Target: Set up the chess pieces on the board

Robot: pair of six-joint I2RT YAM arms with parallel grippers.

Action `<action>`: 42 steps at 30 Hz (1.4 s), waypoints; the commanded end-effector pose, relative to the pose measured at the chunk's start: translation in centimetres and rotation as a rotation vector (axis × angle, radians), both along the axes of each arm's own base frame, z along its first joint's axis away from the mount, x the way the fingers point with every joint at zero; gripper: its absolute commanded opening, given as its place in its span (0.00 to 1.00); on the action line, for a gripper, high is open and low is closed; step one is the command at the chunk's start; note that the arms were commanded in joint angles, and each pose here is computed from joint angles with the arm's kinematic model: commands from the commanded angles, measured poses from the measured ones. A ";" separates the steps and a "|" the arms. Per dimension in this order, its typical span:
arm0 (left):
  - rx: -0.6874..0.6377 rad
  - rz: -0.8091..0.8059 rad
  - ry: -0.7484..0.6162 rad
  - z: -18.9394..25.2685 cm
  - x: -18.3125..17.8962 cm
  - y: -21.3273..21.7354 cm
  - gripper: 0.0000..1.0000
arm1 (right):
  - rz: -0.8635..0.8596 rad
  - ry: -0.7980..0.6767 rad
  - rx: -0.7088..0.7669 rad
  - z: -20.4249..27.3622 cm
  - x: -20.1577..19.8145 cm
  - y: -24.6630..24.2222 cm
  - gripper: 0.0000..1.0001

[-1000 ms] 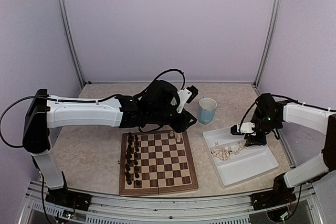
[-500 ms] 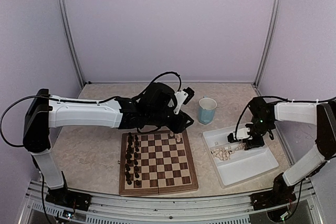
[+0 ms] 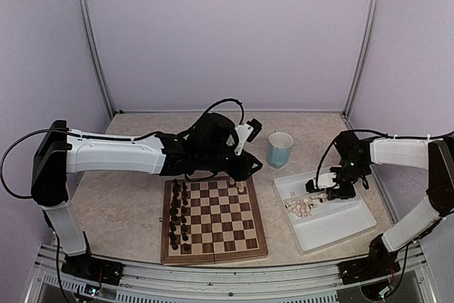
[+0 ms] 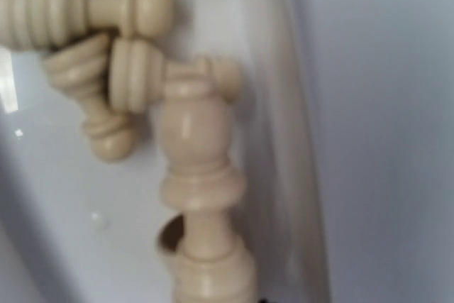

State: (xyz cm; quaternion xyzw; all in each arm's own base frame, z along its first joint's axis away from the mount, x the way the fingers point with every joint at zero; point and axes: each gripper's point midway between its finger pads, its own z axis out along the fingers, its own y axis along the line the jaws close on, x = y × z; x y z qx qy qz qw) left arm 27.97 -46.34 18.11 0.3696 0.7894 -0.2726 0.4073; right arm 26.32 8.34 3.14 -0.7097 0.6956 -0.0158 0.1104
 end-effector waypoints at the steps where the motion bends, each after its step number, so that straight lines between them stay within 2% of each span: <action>1: -0.061 -0.029 -0.006 1.8 -0.5 -0.4 0.45 | 0.005 -0.015 0.067 2.3 -0.6 1.1 0.09; 5: -0.099 -0.055 0.017 1.7 -1.3 -1.1 0.45 | -0.023 -0.007 0.148 4.0 -1.5 2.2 0.08; 10: -0.188 -0.096 0.050 1.3 -2.8 -2.7 0.45 | -0.071 0.001 0.340 6.2 -2.4 4.7 0.07; 20: -0.341 -0.229 0.107 0.2 -6.3 -8.2 0.44 | -0.122 0.039 0.614 8.5 -3.7 7.6 0.07; 28: -0.373 -0.270 0.133 -0.3 -7.7 -11.3 0.43 | -0.119 0.014 0.666 9.7 -4.0 8.0 0.08; 34: -0.392 -0.263 0.145 -0.4 -7.4 -12.4 0.43 | -0.126 0.014 0.682 10.3 -4.0 8.1 0.08; 38: -0.372 -0.247 0.129 -1.9 -7.4 -11.9 0.46 | -0.130 0.015 0.714 11.2 -4.3 8.4 0.08; 42: -0.434 -0.244 0.077 -1.7 -7.9 -10.1 0.49 | -0.125 0.037 0.755 12.5 -4.8 8.9 0.08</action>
